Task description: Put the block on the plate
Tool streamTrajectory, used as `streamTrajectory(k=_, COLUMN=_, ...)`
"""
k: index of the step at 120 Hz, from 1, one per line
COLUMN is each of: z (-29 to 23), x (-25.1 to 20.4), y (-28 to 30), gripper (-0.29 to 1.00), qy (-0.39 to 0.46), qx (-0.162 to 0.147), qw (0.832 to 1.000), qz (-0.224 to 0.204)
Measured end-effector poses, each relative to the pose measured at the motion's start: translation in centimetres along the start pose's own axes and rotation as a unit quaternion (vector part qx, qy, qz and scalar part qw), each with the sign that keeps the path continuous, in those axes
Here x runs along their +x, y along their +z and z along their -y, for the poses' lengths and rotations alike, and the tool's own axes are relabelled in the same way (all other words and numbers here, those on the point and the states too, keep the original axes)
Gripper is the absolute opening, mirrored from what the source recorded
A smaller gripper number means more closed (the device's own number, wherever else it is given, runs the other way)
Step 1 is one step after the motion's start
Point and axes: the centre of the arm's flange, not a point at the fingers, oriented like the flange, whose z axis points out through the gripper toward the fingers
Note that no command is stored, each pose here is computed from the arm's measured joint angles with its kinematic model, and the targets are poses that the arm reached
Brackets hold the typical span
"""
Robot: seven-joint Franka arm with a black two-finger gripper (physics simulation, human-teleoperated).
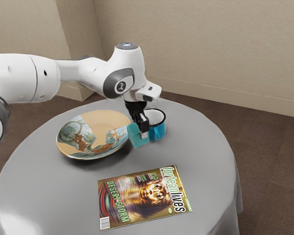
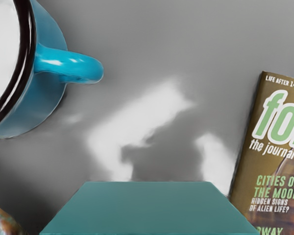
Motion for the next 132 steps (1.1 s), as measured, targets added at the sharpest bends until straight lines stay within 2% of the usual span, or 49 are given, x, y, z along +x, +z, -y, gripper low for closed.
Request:
streamTrajectory(k=77, z=13.1, x=-8.9, y=0.0, gripper=0.38, qy=-0.094, qx=0.018, qw=0.995, qz=0.031)
streamTrajectory(k=132, z=18.7, x=-10.3, y=3.9, gripper=0.38, qy=-0.091, qx=0.013, qw=0.995, qz=0.038)
